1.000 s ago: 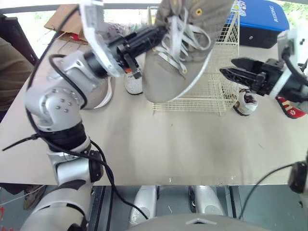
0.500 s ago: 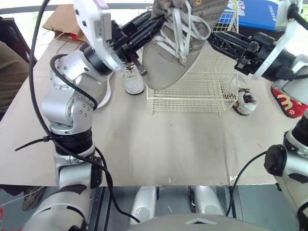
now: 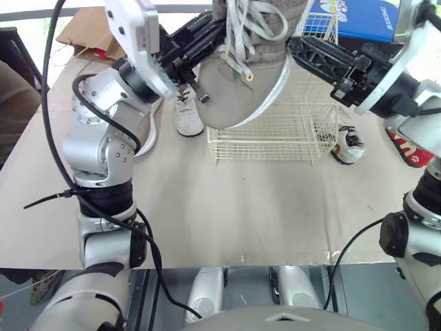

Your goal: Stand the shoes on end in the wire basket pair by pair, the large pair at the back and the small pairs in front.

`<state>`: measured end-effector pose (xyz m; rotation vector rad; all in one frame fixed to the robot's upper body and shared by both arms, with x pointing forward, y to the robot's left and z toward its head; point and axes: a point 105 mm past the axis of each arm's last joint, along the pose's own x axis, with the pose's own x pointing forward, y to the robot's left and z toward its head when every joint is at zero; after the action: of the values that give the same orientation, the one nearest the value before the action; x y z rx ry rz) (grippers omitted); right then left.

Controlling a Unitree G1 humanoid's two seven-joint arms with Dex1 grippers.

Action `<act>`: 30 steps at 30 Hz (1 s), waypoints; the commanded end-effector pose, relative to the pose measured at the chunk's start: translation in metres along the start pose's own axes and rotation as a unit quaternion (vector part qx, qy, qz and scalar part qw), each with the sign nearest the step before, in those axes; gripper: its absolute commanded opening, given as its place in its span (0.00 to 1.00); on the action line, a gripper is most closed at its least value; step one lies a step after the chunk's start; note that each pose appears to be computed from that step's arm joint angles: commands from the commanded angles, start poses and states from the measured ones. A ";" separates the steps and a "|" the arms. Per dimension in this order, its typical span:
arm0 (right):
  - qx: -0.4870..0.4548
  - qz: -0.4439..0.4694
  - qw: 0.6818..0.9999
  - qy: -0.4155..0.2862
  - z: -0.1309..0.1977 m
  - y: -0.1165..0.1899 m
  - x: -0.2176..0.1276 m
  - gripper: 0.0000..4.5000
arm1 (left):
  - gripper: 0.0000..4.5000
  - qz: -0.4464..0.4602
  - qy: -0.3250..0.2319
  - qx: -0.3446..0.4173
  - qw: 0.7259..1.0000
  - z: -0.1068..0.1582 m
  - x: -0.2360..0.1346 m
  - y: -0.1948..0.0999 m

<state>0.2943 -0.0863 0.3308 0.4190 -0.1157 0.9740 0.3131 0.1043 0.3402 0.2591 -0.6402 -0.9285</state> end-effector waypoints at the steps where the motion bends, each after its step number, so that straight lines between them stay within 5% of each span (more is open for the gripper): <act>1: 0.003 0.041 0.999 -0.020 0.006 0.024 0.007 0.99 | 0.00 -0.032 -0.020 0.031 0.999 0.013 0.008 -0.012; 15: 0.015 0.056 0.998 -0.007 -0.004 0.028 -0.001 0.99 | 0.00 -0.029 -0.012 0.043 0.999 0.012 0.006 -0.004; 22: 0.015 -0.068 0.997 -0.015 -0.003 -0.012 0.009 0.99 | 0.00 -0.032 -0.047 0.011 0.998 0.024 0.011 -0.014; 30: 0.009 -0.094 0.995 -0.033 0.003 -0.023 0.010 0.99 | 0.00 -0.046 -0.046 -0.013 0.998 0.024 0.009 -0.021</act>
<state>0.3165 -0.0838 0.3164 0.4604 -0.0642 0.8078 0.3088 0.0889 0.3375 0.2139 -0.6126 -1.0005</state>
